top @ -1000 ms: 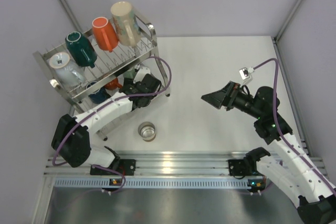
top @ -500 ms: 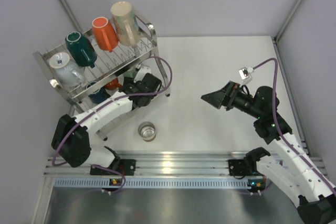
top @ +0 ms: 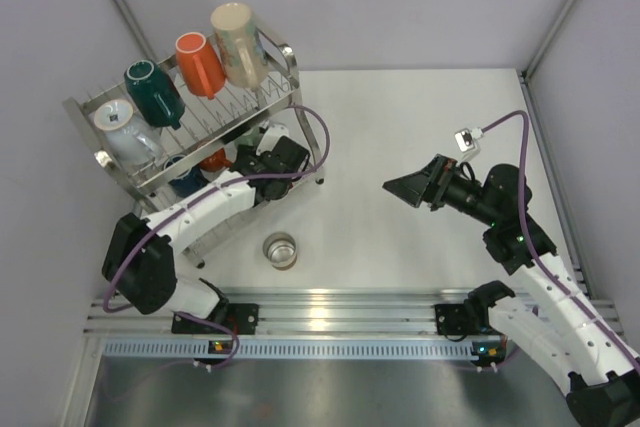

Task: Load the cups into the dish rack
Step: Place the cup upside down on the dish rack

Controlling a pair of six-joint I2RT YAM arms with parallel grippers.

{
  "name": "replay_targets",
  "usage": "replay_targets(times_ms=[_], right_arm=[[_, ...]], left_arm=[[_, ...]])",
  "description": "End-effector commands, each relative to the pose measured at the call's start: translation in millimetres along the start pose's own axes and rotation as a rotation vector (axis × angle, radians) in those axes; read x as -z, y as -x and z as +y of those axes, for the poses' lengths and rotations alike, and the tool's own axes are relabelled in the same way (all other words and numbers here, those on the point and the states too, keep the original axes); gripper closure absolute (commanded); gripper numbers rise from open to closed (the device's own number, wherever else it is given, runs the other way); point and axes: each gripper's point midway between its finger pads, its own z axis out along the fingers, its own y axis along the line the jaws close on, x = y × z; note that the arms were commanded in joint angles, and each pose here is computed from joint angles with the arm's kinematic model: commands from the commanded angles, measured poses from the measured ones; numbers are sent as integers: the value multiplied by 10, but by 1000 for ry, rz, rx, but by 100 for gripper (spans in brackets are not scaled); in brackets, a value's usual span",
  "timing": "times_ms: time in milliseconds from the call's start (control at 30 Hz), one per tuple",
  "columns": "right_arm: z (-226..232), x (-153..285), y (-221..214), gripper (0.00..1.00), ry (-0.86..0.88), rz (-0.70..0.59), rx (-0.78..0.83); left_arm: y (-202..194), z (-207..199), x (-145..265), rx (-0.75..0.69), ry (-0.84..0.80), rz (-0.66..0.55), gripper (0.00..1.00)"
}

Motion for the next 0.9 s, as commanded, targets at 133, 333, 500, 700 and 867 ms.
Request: replay_targets(times_ms=[133, 333, 500, 700, 867], right_arm=[[145, 41, 137, 1, 37, -48, 54], [144, 33, 149, 1, 35, -50, 56], [142, 27, 154, 0, 34, -49, 59], [153, 24, 162, 1, 36, -49, 60], [164, 17, 156, 1, 44, -46, 54]], left_arm=[[200, 23, -62, 97, 38, -29, 22], [169, 48, -140, 117, 56, -21, 24], [126, 67, -187, 115, 69, -7, 29], [97, 104, -162, 128, 69, -10, 36], [66, 164, -131, 143, 73, -16, 41]])
